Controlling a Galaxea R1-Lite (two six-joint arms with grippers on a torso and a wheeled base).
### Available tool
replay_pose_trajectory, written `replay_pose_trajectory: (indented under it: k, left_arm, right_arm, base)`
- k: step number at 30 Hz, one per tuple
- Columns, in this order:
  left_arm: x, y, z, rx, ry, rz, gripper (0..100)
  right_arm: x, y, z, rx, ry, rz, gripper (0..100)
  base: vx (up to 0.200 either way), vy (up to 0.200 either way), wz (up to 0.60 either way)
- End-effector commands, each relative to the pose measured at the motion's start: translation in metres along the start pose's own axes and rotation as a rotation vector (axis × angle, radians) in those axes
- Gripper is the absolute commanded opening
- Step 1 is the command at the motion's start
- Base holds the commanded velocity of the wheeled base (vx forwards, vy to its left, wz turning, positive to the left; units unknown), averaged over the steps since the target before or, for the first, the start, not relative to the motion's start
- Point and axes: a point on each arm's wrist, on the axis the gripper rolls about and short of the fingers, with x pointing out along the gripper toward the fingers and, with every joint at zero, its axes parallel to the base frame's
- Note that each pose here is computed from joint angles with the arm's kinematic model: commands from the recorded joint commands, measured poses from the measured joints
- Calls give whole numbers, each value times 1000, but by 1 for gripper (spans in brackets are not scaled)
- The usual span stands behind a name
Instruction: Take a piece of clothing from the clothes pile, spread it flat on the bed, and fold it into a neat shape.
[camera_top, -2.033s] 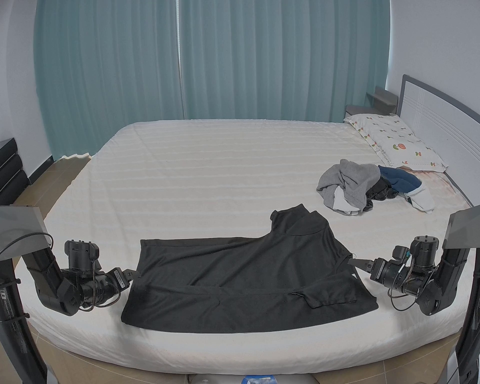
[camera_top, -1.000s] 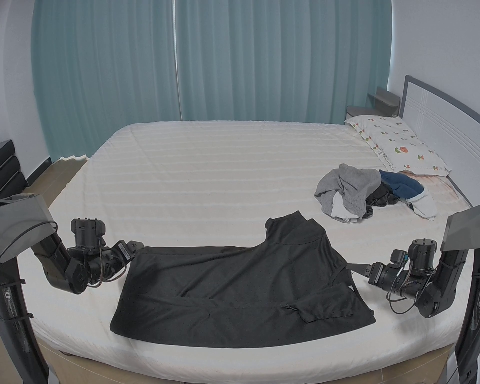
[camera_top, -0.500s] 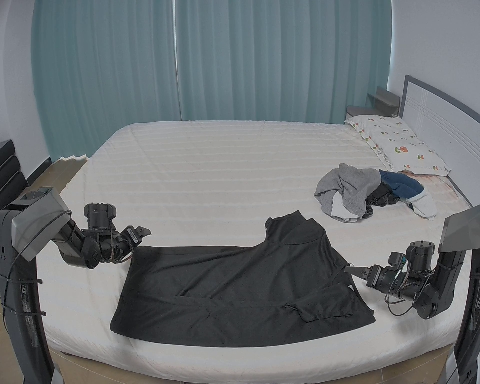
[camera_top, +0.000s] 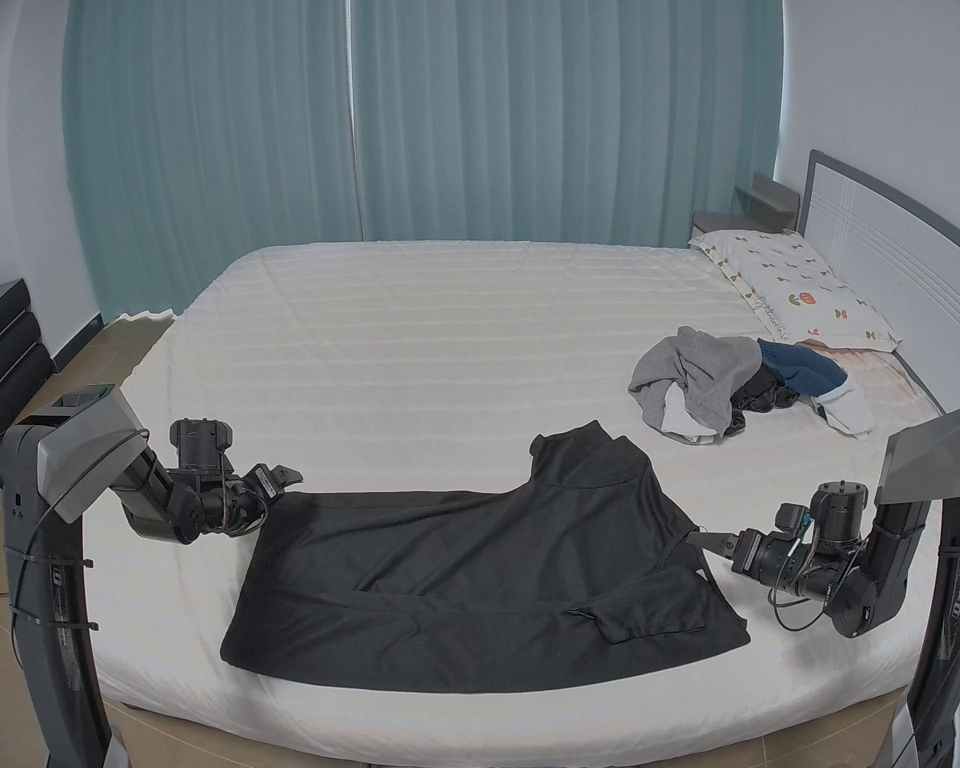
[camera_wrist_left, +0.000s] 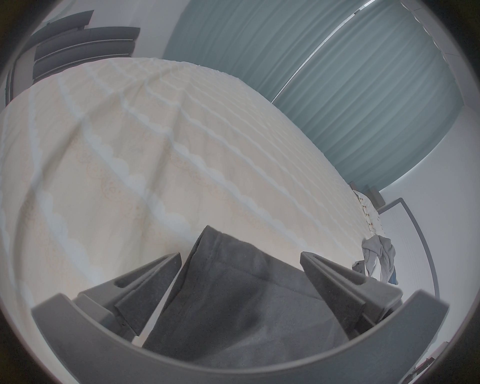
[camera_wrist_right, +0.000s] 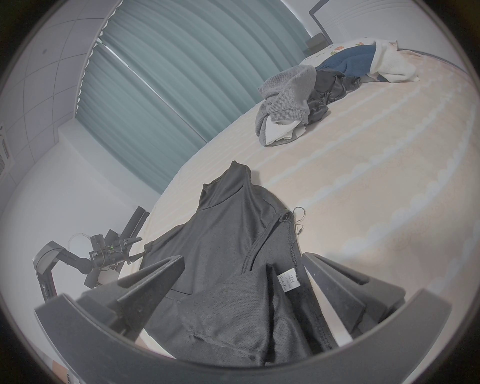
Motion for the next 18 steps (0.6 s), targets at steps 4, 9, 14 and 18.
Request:
replay_pose_trajectory:
  k: [4, 9, 14, 18]
  left_arm:
    - [10, 1, -3, 3, 5, -1, 0]
    - [13, 0, -1, 3, -10, 2, 0]
    - [13, 1, 3, -13, -44, 28, 0]
    - [16, -2, 11, -56, -104, 50, 0]
  right_arm:
    - [1, 0, 0, -2, -2, 2, 100]
    - [3, -3, -2, -6, 6, -7, 100]
    - [4, 1, 14, -69, -43, 9, 100]
    - [18, 1, 30, -72, -55, 10, 100]
  base:
    - [0, 0, 0]
    - [0, 0, 0]
    - [0, 0, 0]
    - [0, 0, 0]
